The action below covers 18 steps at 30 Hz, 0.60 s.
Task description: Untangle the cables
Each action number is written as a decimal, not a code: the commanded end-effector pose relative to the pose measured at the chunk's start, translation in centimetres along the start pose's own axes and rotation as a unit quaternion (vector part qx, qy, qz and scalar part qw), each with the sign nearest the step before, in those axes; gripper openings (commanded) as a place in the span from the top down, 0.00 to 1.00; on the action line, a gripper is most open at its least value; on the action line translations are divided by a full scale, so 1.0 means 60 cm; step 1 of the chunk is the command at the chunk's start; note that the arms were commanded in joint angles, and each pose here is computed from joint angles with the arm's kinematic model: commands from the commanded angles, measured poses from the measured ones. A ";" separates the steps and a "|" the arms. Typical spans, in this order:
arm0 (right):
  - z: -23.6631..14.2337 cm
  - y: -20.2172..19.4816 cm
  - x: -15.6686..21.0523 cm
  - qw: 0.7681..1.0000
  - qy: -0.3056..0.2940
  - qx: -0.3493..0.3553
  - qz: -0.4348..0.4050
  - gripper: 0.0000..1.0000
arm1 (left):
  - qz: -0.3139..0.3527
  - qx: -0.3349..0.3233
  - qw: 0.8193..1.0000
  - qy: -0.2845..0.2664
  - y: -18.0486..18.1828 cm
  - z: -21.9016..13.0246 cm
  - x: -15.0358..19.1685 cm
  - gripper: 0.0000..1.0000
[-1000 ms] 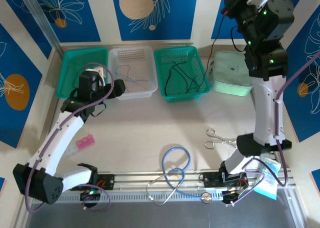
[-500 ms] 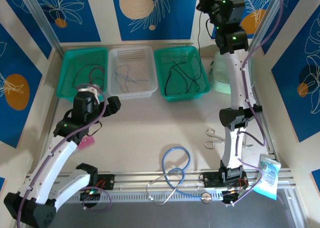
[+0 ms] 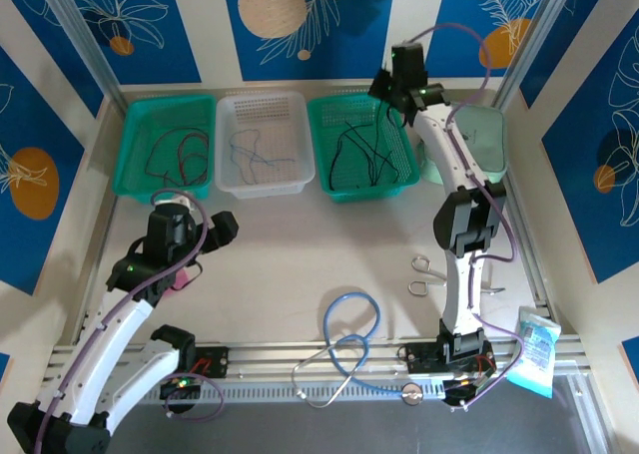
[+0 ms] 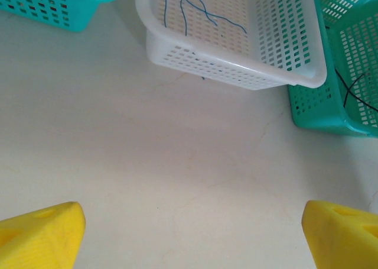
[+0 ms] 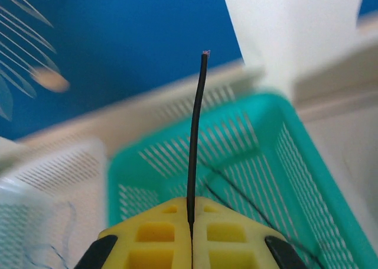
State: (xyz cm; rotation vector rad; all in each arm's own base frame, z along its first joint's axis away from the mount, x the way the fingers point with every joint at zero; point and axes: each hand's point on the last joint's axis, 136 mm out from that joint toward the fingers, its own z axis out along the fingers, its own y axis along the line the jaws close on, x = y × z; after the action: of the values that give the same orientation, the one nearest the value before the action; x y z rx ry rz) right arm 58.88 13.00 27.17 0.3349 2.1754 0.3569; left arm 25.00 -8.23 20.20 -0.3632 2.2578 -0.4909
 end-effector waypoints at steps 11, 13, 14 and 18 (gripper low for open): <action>0.114 -0.054 0.231 0.978 0.199 0.060 0.036 1.00 | -0.015 -0.001 1.000 0.010 0.007 0.000 0.017 0.06; 0.131 -0.059 0.251 0.976 0.205 0.071 0.033 1.00 | -0.015 -0.001 1.000 0.010 0.007 0.000 0.017 0.06; 0.140 -0.065 0.259 0.974 0.208 0.079 0.034 1.00 | -0.015 0.000 1.000 0.012 0.006 0.000 0.018 0.06; 0.163 -0.074 0.286 0.968 0.230 0.091 0.045 1.00 | -0.015 0.001 1.000 0.015 0.005 -0.003 0.019 0.06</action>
State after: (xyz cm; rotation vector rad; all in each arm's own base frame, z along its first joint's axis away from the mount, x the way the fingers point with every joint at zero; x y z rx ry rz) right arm 56.84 15.94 7.98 0.4581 2.6233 0.2948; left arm 24.72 -8.14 19.77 -0.3849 2.2639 -0.4976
